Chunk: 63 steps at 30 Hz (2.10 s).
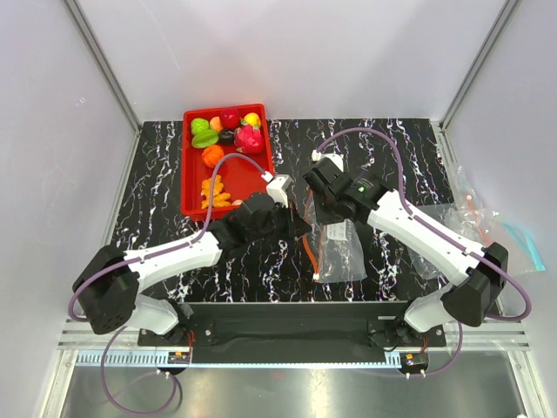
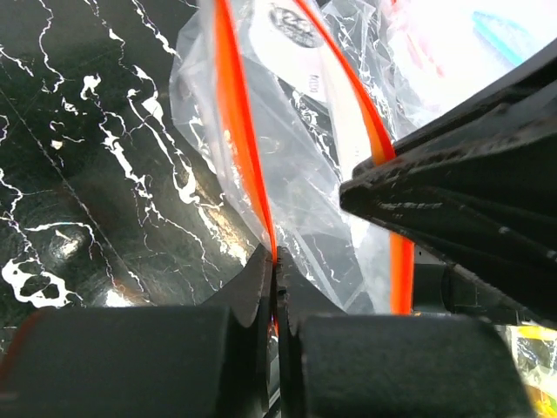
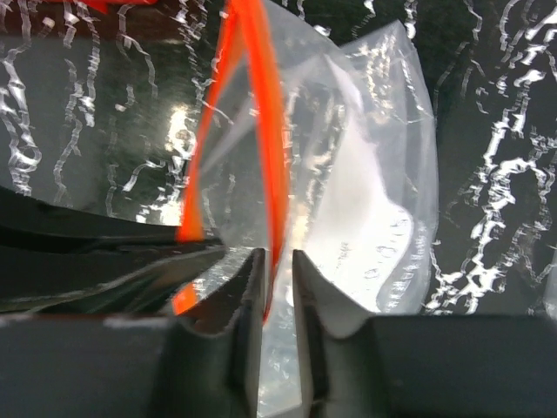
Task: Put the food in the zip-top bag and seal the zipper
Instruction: Open the zipper of the food storage bag.
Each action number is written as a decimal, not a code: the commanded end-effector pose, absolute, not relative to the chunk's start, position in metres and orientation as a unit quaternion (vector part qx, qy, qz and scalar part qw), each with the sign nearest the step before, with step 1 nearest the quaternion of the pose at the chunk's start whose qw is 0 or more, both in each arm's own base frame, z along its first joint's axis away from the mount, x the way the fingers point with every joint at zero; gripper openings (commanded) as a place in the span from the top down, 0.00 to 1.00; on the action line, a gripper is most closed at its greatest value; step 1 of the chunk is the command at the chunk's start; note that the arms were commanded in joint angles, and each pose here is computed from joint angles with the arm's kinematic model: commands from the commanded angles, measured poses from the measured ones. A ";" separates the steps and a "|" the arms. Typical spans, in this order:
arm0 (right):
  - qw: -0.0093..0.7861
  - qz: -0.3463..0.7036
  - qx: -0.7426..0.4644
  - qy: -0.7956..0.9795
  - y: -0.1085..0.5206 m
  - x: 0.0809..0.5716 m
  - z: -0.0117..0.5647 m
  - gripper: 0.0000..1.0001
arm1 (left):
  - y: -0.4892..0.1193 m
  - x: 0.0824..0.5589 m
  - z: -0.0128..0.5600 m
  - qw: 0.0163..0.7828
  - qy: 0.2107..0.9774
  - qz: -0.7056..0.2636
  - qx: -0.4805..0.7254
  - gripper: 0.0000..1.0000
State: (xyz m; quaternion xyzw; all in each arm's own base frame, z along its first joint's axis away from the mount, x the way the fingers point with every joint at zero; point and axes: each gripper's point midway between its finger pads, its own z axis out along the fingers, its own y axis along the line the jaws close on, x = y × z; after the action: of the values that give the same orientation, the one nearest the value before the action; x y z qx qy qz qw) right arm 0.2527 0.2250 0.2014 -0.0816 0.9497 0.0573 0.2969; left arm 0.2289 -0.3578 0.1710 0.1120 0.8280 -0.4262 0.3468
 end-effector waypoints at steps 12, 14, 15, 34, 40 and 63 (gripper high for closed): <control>0.285 0.020 -0.064 0.956 0.202 0.230 0.196 0.75 | -0.346 0.243 0.220 0.418 0.794 -0.430 0.100 1.00; 0.286 0.020 -0.062 0.956 0.201 0.229 0.196 0.80 | -0.346 0.245 0.218 0.419 0.796 -0.425 0.101 1.00; 0.286 0.020 -0.062 0.956 0.201 0.228 0.196 0.85 | -0.346 0.246 0.218 0.421 0.797 -0.422 0.099 1.00; 0.313 -0.086 -0.041 0.945 0.159 0.236 0.242 0.99 | -0.404 0.225 0.199 0.324 0.788 -0.509 0.124 1.00; 0.276 -0.054 -0.074 0.957 0.189 0.239 0.190 1.00 | -0.372 0.230 0.158 0.328 0.821 -0.452 0.120 1.00; 0.281 -0.124 -0.043 0.951 0.157 0.236 0.196 1.00 | -0.309 0.255 0.096 0.352 0.877 -0.312 0.098 1.00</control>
State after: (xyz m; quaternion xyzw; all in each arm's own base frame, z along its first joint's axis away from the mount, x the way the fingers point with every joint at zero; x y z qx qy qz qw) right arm 0.2301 0.1695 0.1761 -0.0606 0.9602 -0.0901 0.2575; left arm 0.2372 -0.3078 0.0725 0.0986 0.8921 -0.3156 0.3080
